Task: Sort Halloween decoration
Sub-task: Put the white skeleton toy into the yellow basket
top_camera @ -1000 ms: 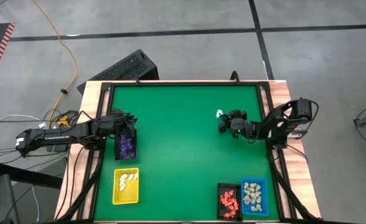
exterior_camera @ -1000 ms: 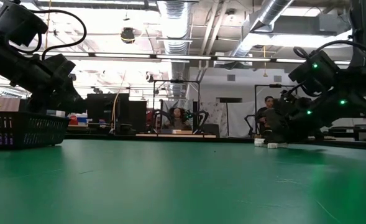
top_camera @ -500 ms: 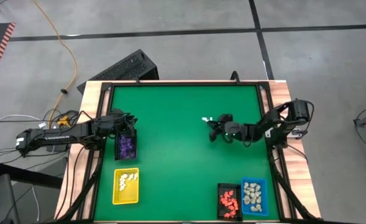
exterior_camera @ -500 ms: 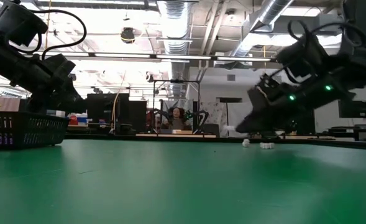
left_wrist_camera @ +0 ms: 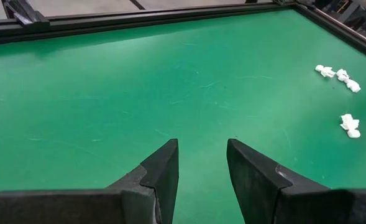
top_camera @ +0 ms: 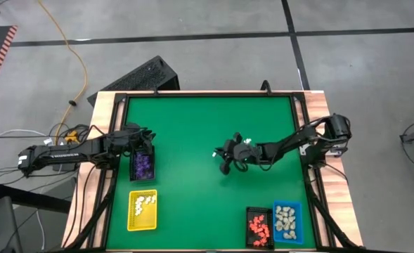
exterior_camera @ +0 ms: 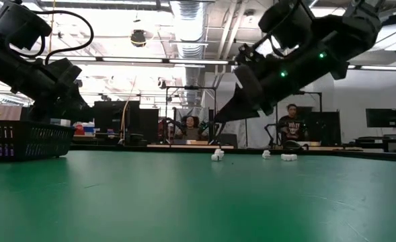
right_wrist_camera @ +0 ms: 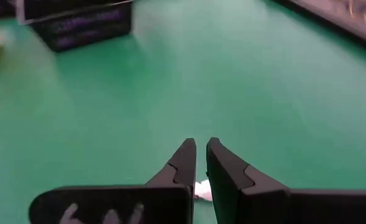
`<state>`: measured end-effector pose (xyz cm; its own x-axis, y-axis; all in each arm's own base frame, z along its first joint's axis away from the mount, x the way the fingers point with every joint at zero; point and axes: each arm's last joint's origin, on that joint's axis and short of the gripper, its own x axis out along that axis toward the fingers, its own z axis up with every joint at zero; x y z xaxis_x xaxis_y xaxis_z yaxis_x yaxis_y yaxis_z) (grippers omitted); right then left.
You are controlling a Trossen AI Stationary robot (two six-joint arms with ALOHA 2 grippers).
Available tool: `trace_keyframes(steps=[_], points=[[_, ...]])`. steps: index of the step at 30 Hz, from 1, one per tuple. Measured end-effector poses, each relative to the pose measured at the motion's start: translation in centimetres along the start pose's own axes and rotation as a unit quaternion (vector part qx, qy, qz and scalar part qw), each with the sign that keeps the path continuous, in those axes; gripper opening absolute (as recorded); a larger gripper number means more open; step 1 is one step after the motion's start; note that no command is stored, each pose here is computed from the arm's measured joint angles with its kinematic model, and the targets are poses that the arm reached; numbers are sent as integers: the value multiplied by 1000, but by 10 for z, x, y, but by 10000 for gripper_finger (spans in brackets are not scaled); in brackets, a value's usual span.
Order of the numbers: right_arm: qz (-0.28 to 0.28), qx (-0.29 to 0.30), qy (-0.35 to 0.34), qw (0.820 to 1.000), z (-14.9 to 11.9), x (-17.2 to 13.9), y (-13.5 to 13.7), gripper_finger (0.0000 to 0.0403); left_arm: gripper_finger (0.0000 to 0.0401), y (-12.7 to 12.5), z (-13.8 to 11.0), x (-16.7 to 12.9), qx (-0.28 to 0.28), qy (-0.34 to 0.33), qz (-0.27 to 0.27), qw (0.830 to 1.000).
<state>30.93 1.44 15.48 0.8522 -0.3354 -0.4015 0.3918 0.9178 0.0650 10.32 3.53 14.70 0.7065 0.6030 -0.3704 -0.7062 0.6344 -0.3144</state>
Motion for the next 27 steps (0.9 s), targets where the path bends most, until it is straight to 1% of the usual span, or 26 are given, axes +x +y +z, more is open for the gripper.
trace_keyframes(steps=[3, 6, 8, 11, 15, 17, 19, 22, 27], points=[[4, -43, -3, 999, 4, 1, 3, 53, 126, 0, 0, 0, 0, 0, 0, 1000], [16, -44, 1, 999, 4, 1, 2, 64, 126, 0, 0, 0, 0, 0, 0, 1000], [21, -47, 13, 999, 2, 1, 2, 81, 126, 0, 0, 0, 0, 0, 0, 1000], [8, -48, 14, 999, 1, 1, 1, 124, 126, 0, 0, 0, 0, 0, 1, 1000], [3, -52, 6, 999, 3, 1, 1, 202, 126, 0, 0, 0, 0, -1, 1, 1000], [-2, -47, 4, 999, 4, 2, -1, 238, 126, 0, 0, 0, 0, -1, 1, 1000], [-7, -32, 4, 999, 2, 7, -4, 262, 126, 0, 0, 0, 0, -1, 1, 1000], [-11, -13, 12, 1000, -8, 17, -7, 275, 126, 0, 0, 0, 0, -1, 1, 1000], [-7, -2, 17, 1000, -33, 35, -4, 277, 126, 0, 0, 0, 0, -1, 1, 1000]])
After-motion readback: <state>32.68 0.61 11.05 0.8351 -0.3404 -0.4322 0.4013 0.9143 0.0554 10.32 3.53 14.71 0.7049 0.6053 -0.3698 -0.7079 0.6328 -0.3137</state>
